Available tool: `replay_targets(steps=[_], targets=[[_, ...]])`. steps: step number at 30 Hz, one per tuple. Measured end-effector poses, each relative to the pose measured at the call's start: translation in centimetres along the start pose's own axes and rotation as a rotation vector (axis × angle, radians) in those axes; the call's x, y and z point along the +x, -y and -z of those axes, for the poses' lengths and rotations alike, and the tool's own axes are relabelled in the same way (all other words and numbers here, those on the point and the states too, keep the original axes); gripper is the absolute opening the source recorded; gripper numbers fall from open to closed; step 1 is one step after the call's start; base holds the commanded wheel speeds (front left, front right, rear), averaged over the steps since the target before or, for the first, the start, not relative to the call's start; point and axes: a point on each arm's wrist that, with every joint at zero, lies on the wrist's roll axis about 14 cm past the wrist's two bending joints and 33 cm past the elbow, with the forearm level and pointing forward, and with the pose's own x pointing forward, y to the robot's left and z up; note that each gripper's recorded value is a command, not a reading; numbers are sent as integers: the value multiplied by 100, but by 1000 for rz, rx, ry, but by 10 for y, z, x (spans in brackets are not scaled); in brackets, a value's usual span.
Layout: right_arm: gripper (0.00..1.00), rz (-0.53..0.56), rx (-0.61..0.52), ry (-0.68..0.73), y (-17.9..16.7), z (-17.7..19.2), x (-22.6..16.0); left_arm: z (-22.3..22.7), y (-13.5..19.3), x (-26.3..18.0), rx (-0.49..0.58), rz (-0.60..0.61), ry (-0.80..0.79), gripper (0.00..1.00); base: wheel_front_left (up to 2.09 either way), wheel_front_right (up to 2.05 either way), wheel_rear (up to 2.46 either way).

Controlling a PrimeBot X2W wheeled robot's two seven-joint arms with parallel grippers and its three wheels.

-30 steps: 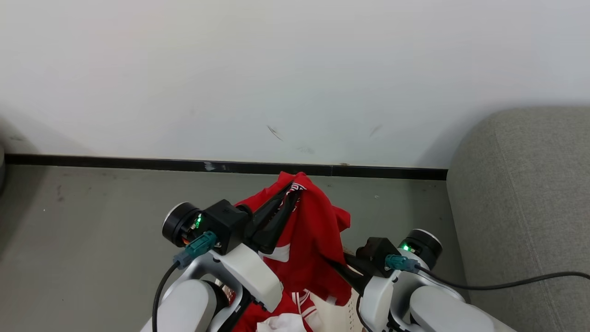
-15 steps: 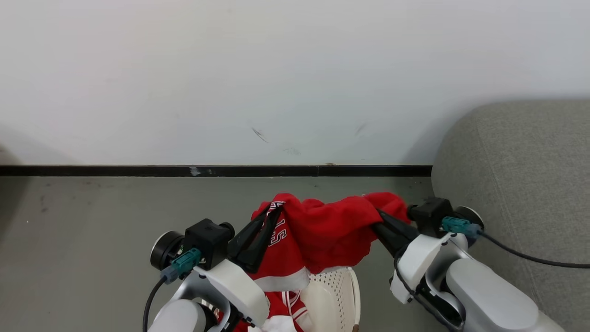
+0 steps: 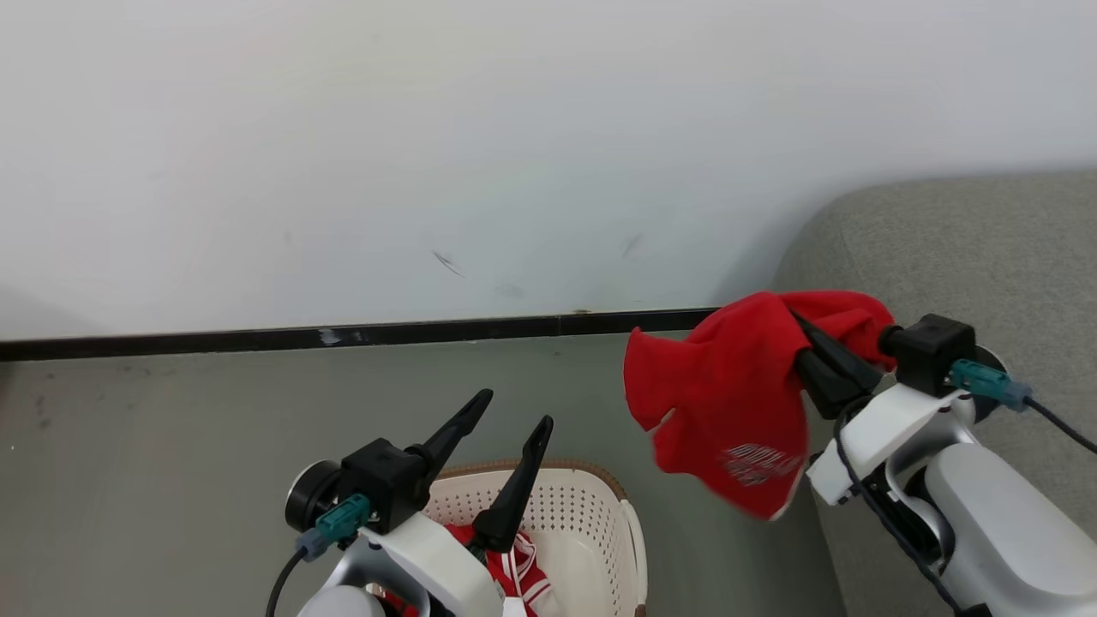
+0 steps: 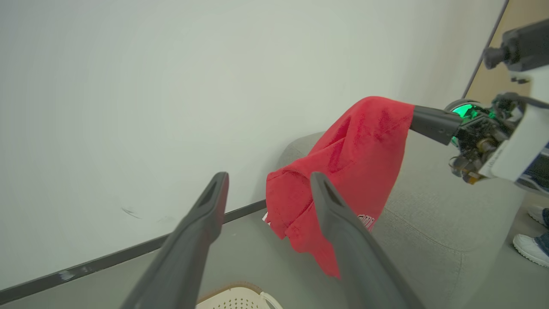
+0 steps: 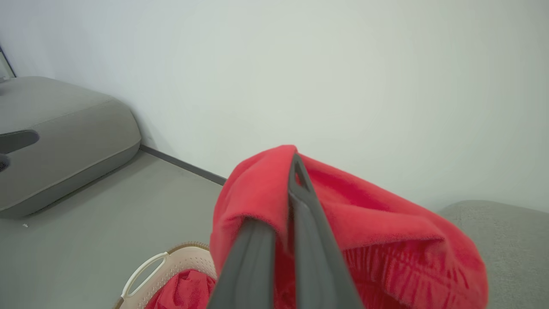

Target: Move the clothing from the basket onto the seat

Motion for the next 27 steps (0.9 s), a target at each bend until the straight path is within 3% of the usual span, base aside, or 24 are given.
replay_targets(steps=[12,27], targets=[[0,240,-31,18,74,-9,-51,12,32,0,-26,98,-20,100,0,0,0],[0,414,-88,35,112,-21,-109,27,72,3,-60,232,-58,100,0,0,0]])
